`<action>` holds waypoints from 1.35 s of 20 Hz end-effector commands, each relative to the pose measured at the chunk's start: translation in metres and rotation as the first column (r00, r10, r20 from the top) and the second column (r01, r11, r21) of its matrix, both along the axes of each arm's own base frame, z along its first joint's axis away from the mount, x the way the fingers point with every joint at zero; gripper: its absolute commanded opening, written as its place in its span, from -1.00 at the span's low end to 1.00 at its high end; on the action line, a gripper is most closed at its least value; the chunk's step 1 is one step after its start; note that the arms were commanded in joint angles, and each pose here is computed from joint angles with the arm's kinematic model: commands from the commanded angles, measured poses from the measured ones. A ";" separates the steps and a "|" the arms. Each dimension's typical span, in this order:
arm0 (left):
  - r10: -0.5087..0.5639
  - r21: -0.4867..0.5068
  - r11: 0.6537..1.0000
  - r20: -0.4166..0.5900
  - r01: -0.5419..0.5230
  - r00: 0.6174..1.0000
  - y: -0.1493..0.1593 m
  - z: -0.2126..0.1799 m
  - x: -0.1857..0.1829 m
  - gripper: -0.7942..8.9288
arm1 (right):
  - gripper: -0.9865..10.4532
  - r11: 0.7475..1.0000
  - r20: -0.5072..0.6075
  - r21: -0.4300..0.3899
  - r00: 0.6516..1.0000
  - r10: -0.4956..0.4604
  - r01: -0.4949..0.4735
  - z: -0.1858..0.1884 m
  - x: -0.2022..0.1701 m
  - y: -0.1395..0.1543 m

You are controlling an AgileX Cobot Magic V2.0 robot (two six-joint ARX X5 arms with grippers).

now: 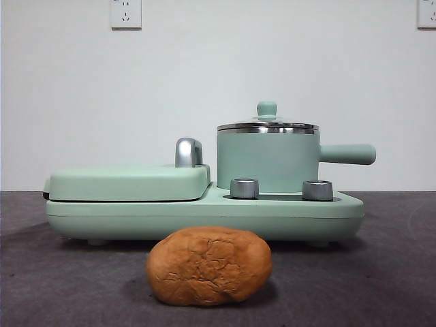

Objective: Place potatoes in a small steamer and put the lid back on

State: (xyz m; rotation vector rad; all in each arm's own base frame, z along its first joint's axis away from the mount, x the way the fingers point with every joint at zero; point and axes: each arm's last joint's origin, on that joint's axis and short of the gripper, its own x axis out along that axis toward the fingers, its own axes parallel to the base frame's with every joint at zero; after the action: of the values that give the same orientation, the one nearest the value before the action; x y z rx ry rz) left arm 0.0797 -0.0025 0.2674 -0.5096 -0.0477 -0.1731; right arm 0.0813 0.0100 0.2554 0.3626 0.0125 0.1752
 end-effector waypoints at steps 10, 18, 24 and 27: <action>-0.349 0.347 0.866 -0.095 0.359 0.932 -0.009 0.061 0.025 -0.82 | -0.81 0.899 -0.120 -0.305 0.949 0.290 -0.314 0.051 0.007 0.009; -0.420 0.579 0.670 -0.221 0.465 0.880 -0.016 0.074 0.046 -0.82 | -0.81 0.774 -0.243 -0.486 0.913 0.326 -0.406 0.060 0.026 0.011; -0.432 0.694 0.507 -0.309 0.512 0.847 -0.027 0.072 0.062 -0.82 | -0.81 0.719 -0.300 -0.532 0.894 0.332 -0.446 0.058 0.041 0.017; -0.453 0.741 0.424 -0.324 0.521 0.830 -0.034 0.068 0.068 -0.82 | -0.81 0.680 -0.320 -0.561 0.882 0.347 -0.471 0.056 0.046 0.021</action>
State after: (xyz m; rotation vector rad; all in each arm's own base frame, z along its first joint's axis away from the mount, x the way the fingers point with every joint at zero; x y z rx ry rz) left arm 0.1461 -0.0348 0.3297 0.3350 0.3209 -0.7090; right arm 0.1264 0.0303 0.3044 -0.2653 0.3747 0.5659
